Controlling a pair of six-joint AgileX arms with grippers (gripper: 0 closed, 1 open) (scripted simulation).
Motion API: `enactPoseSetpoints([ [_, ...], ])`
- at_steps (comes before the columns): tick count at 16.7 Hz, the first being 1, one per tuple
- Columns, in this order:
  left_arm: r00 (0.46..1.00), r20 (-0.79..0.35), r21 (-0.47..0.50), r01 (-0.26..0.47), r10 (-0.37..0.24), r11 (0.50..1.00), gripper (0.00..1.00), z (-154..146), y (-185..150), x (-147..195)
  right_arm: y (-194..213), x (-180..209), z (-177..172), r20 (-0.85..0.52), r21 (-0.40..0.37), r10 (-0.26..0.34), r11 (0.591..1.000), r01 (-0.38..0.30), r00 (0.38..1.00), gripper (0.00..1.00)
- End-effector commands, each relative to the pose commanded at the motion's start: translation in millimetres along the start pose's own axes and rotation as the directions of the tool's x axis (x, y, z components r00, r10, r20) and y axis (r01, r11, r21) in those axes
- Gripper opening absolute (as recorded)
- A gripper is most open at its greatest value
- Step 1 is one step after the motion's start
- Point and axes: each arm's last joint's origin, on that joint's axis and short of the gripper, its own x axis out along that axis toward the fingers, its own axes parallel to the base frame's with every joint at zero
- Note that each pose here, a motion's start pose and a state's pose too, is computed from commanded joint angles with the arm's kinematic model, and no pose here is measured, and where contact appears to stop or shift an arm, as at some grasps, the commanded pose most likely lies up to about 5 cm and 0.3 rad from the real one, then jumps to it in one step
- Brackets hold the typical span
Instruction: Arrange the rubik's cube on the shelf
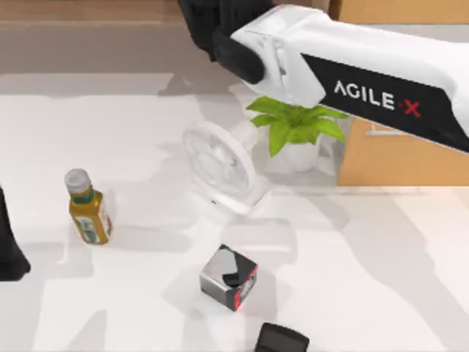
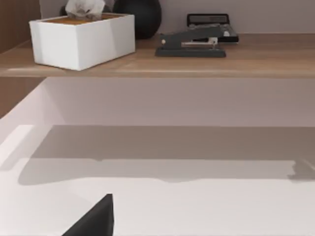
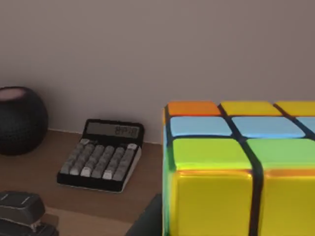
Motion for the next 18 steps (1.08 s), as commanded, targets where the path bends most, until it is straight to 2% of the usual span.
enactPoseSetpoints([
  [4,1.000,0.000,0.000,0.000,0.000,1.000,1.00,0.0,0.0,0.0,14.3,-8.2,-46.5,0.125,0.019,-0.132,0.991,0.130,0.983,0.00],
  [9,1.000,0.000,0.000,0.000,0.000,1.000,1.00,0.0,0.0,0.0,14.9,-21.9,-102.2,0.158,0.016,-0.253,0.967,0.254,0.955,0.00],
  [11,1.000,0.000,0.000,0.000,0.000,1.000,1.00,0.0,0.0,0.0,12.8,-24.1,-112.2,0.157,0.012,-0.275,0.961,0.276,0.949,0.00],
  [18,1.000,0.000,0.000,0.000,0.000,1.000,1.00,0.0,0.0,0.0,9.9,-19.8,-111.3,0.158,0.014,-0.280,0.960,0.281,0.947,0.00],
])
